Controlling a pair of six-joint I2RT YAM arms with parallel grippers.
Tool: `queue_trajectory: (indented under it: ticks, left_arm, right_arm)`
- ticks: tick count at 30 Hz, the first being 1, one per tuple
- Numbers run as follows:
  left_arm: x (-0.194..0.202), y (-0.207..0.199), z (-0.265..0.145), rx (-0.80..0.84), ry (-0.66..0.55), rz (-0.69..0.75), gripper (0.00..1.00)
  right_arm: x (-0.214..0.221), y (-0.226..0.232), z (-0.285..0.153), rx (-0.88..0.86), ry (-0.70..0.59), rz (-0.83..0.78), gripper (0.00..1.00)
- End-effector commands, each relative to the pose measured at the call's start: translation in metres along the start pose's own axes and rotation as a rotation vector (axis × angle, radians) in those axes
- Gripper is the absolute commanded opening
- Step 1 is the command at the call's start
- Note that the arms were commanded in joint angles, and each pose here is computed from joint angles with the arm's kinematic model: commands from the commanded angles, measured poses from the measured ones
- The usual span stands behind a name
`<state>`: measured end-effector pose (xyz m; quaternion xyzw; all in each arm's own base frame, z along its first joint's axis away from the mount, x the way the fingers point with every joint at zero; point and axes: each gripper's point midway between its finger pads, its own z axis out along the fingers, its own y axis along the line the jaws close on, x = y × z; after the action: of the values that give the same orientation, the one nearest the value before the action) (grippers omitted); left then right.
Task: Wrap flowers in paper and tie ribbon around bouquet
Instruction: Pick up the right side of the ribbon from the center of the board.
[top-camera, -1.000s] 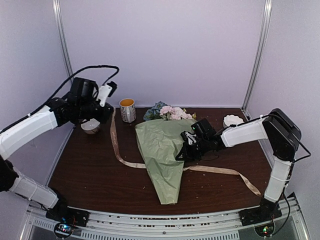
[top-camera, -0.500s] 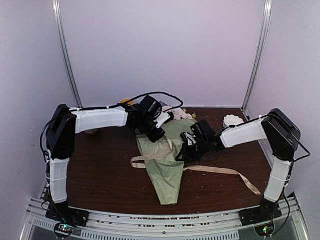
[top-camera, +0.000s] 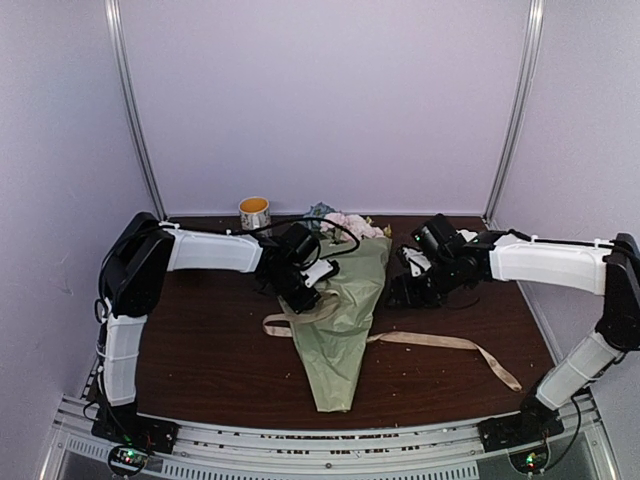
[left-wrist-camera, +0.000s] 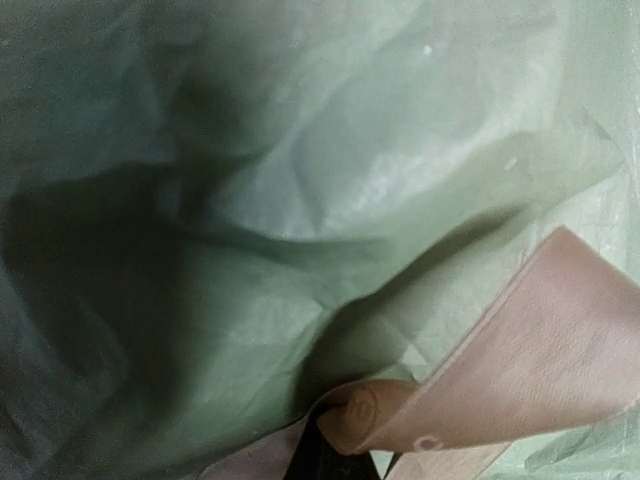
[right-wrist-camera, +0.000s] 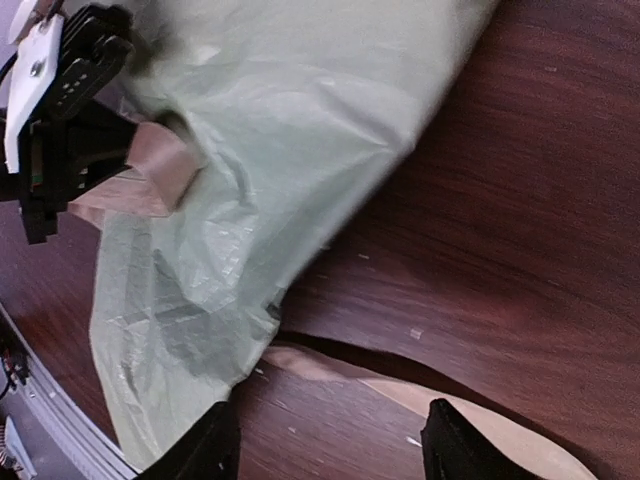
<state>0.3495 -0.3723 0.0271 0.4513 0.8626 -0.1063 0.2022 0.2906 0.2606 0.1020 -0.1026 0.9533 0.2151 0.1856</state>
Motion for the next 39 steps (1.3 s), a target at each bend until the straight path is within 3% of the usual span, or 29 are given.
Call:
queue_trajectory:
  ticks: [1, 6, 13, 18, 28, 31, 37, 39]
  left_arm:
    - [0.000, -0.004, 0.005, 0.028, -0.026, -0.006, 0.00]
    - [0.001, -0.007, 0.007, 0.045, -0.033, 0.008, 0.00]
    - [-0.007, -0.013, 0.001, 0.083, -0.059, 0.015, 0.00]
    - [-0.013, -0.016, -0.002, 0.096, -0.075, 0.032, 0.00]
    - [-0.010, -0.016, -0.003, 0.098, -0.062, 0.052, 0.00]
    - [-0.011, -0.017, -0.003, 0.105, -0.066, 0.054, 0.00]
    - [-0.011, -0.018, -0.005, 0.109, -0.066, 0.054, 0.00]
    - [-0.011, -0.018, -0.005, 0.108, -0.064, 0.057, 0.00]
  right_arm:
    - [0.043, -0.085, -0.045, 0.349, 0.092, 0.013, 0.67]
    - [0.074, -0.147, -0.076, 0.486, 0.166, 0.156, 0.69]
    - [0.142, -0.177, -0.075, 0.542, 0.459, 0.184, 0.69]
    - [0.144, -0.200, -0.067, 0.632, 0.531, 0.186, 0.70]
    - [0.133, -0.200, -0.027, 0.499, 0.535, 0.235, 0.67]
    - [0.131, -0.195, -0.015, 0.431, 0.538, 0.234, 0.54]
    - [0.122, -0.201, -0.017, 0.451, 0.479, 0.233, 0.09]
    - [0.113, -0.200, -0.020, 0.452, 0.439, 0.225, 0.00]
